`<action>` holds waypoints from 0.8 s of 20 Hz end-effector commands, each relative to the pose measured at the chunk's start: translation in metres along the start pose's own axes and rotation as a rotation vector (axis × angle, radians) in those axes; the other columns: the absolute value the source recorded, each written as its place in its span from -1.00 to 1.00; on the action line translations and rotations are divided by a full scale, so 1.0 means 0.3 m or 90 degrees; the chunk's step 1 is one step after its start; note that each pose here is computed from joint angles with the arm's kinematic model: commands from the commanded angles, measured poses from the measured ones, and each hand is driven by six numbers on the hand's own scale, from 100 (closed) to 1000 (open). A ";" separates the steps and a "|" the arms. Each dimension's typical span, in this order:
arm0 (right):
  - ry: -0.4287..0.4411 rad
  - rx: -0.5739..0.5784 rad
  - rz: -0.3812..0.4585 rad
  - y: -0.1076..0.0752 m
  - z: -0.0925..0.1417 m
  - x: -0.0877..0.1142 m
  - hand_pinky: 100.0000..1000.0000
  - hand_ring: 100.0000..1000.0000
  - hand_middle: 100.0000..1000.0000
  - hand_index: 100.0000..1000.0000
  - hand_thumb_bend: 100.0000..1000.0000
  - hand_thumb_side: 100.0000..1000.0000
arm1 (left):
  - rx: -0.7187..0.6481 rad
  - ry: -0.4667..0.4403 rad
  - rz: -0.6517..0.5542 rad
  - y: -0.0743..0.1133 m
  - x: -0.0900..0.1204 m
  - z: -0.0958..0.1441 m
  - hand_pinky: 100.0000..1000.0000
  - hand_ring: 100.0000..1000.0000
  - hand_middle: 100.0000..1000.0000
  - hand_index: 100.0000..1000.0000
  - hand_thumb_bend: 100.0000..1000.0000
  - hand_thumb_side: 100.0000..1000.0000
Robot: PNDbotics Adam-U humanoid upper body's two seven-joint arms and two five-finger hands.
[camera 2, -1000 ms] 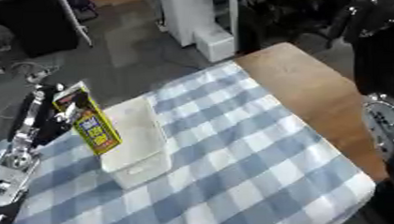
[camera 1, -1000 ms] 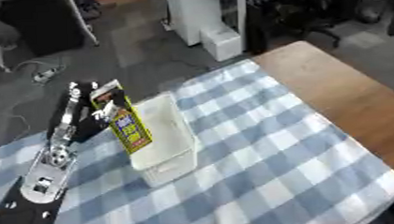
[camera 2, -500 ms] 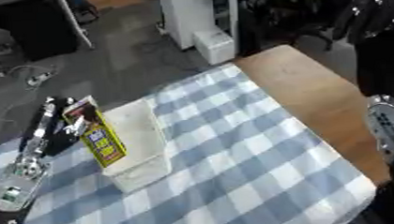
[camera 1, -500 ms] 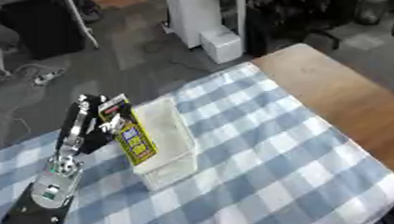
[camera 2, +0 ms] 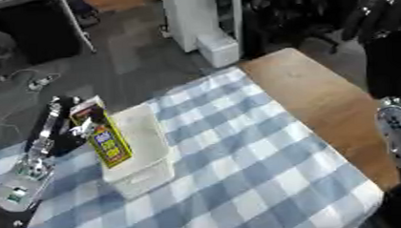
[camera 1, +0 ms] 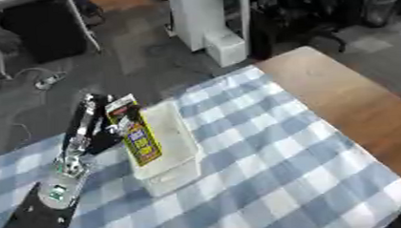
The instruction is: Pick up objects on the table and place them in the box.
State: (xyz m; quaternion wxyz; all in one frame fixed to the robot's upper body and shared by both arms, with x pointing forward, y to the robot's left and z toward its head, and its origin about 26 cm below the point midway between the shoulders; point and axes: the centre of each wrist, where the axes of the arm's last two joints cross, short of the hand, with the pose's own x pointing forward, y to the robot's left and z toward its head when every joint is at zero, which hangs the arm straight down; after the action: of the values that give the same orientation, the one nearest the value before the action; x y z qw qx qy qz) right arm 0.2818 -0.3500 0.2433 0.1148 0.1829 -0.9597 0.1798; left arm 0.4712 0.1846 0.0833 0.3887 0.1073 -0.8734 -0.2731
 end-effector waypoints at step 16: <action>-0.006 0.023 0.008 -0.016 -0.038 0.023 -0.20 -0.28 -0.22 0.11 -1.00 1.00 | -0.155 -0.017 -0.048 0.088 0.029 -0.029 -0.04 0.21 0.71 0.88 0.51 0.77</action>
State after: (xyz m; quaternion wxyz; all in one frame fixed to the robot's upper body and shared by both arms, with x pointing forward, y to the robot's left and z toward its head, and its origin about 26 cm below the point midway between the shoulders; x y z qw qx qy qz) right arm 0.2819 -0.3502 0.2444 0.1173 0.1859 -0.9588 0.1799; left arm 0.4680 0.1876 0.0853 0.3967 0.0749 -0.8198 -0.4061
